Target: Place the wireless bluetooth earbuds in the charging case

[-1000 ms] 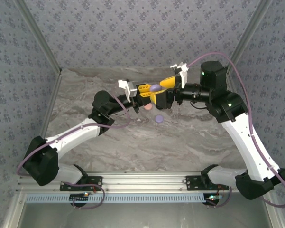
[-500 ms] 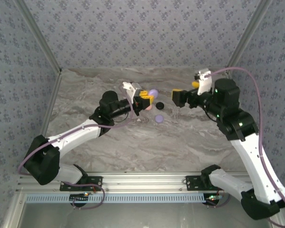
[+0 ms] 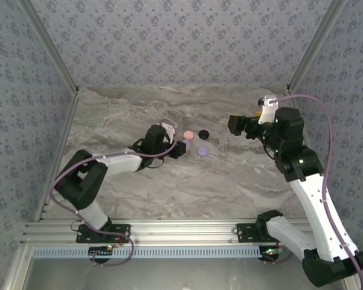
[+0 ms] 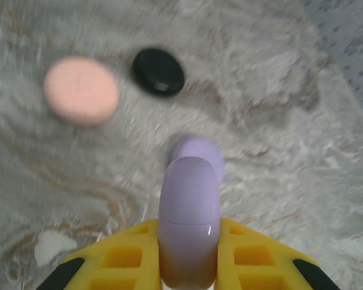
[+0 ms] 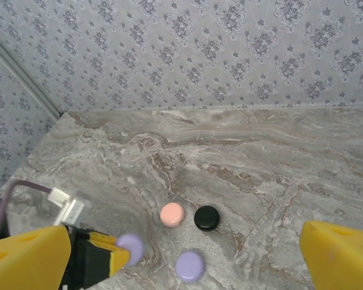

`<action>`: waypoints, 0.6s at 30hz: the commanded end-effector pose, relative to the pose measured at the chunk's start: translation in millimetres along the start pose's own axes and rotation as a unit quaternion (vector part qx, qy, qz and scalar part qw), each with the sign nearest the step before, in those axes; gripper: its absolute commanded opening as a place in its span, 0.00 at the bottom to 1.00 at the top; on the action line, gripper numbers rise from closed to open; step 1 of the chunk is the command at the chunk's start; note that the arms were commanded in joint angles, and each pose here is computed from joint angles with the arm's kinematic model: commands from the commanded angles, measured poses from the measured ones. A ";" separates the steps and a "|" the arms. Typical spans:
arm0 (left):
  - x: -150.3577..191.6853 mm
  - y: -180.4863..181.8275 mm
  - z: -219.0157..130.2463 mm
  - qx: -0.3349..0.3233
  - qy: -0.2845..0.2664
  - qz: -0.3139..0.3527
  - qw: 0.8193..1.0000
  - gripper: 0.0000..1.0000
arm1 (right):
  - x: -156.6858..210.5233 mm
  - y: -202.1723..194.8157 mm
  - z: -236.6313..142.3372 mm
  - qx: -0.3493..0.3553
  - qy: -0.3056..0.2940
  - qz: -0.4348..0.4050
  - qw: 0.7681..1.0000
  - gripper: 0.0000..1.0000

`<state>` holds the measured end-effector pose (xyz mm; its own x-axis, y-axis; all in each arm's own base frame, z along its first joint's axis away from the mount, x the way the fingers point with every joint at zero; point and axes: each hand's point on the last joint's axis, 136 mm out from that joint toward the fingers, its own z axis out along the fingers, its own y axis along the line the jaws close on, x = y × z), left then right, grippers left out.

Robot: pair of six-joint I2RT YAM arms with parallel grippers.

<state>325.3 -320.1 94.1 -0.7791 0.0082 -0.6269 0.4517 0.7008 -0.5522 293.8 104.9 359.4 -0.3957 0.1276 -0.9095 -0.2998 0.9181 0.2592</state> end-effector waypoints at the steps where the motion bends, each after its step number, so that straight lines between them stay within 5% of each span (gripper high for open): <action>1: -2.4 -1.0 9.9 0.006 0.009 -0.038 0.999 0.00 | -3.4 2.9 2.3 -0.012 -0.007 0.009 1.000 1.00; 10: 18.1 14.5 31.5 0.001 0.048 -0.074 0.996 0.02 | 3.1 1.5 11.8 -0.013 0.008 0.011 1.000 1.00; 18: 26.3 29.5 34.8 -0.017 0.055 -0.088 0.994 0.27 | 6.3 -1.4 15.9 -0.008 0.015 0.010 1.000 1.00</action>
<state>330.1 -323.6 42.2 -0.8831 -0.0322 -0.4680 0.3008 0.7266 -0.6177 303.7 110.5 344.7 -0.4409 0.1228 -0.8891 -0.3022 0.9125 0.2759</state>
